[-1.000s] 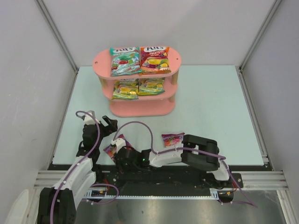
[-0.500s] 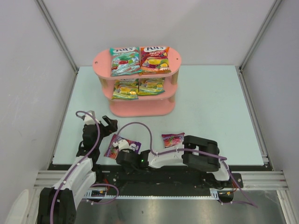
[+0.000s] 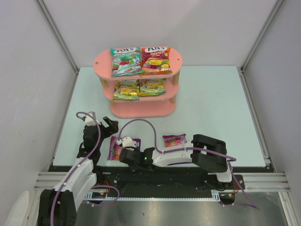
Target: Place and organize the candy bags onto the shelf
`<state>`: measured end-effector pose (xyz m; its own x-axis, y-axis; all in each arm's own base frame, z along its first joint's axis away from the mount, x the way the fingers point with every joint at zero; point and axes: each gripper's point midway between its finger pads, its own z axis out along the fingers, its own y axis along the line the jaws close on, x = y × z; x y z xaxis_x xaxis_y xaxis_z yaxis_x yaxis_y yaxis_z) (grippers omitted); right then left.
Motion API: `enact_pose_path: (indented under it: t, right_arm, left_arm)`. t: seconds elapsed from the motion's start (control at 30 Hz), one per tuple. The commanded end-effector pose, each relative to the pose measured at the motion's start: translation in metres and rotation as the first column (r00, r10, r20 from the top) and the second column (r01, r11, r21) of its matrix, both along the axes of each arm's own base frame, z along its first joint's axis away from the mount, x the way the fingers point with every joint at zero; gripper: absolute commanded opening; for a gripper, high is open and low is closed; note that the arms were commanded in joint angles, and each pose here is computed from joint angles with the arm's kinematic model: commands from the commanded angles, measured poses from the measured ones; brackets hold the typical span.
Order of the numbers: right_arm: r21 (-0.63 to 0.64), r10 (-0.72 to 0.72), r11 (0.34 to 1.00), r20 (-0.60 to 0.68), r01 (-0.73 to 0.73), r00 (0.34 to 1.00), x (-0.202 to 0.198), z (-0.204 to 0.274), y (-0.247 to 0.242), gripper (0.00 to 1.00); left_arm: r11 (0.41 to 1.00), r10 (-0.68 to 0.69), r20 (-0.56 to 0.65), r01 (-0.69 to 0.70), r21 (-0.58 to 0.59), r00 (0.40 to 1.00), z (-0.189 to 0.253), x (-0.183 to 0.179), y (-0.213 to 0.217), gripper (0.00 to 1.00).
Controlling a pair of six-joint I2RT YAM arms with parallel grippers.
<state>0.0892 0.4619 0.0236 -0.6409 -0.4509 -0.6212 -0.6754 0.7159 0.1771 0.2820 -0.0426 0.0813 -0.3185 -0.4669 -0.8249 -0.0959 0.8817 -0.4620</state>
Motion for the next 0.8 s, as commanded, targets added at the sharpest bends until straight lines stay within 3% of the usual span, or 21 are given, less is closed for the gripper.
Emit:
enact_pose_path:
  t: [0.0,0.43,0.77]
  right_arm:
    - [0.032,-0.031,0.999,0.053,0.029,0.998,0.015,0.027,0.002,0.0]
    - [-0.031,-0.086,0.996,0.085,0.089,0.993,0.045,0.018,-0.017,0.0]
    - [-0.011,-0.108,0.994,0.102,0.109,0.989,0.083,0.023,-0.022,0.0]
  left_arm:
    - [1.0,-0.004,0.047,0.005,-0.014,0.999,0.017,0.007,-0.001,1.0]
    - [1.0,-0.004,0.05,0.005,-0.015,0.999,0.018,0.007,-0.001,1.0]
    - [1.0,-0.005,0.05,0.006,-0.015,0.999,0.018,0.007,-0.002,1.0]
